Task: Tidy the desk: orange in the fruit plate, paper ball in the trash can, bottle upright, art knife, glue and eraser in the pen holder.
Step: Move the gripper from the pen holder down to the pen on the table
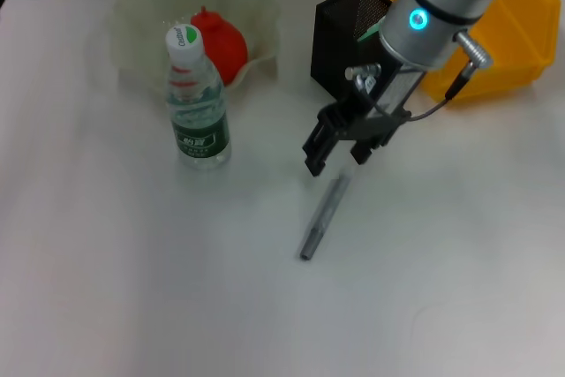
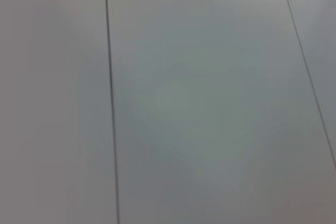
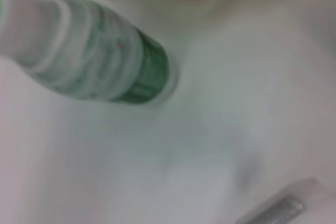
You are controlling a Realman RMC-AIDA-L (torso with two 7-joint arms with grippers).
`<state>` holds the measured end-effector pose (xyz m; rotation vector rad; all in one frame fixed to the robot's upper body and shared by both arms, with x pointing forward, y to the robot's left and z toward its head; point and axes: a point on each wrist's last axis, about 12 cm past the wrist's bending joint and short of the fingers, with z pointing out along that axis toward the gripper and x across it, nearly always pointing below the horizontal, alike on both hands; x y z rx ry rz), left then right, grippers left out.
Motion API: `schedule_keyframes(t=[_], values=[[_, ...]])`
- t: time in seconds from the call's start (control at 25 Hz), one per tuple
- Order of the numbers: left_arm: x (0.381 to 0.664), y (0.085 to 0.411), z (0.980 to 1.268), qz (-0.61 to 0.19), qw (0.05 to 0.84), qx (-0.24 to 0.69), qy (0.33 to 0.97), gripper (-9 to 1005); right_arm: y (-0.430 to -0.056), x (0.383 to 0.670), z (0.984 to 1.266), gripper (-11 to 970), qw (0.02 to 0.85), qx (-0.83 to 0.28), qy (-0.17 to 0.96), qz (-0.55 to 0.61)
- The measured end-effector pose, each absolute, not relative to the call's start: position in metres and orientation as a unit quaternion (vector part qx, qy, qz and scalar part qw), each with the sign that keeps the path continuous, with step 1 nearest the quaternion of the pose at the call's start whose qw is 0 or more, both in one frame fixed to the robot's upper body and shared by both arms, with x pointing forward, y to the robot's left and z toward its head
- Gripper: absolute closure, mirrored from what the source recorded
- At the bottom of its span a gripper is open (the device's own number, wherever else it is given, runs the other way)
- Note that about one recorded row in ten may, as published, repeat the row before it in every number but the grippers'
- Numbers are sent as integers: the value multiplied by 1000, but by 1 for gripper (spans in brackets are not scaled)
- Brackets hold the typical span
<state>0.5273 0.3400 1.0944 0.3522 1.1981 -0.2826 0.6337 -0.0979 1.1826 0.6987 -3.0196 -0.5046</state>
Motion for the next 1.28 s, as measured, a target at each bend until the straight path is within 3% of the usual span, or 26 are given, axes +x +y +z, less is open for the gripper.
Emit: schedule_keyframes(t=[0.68,1.28], values=[[518,338,1096,-105,842,136,512,378,-106,631,1150,267,4,234,-967,-96],[520,327,1096,-106,850,146,495,378,-108,634,1141,267,-23,254,-962,-101]])
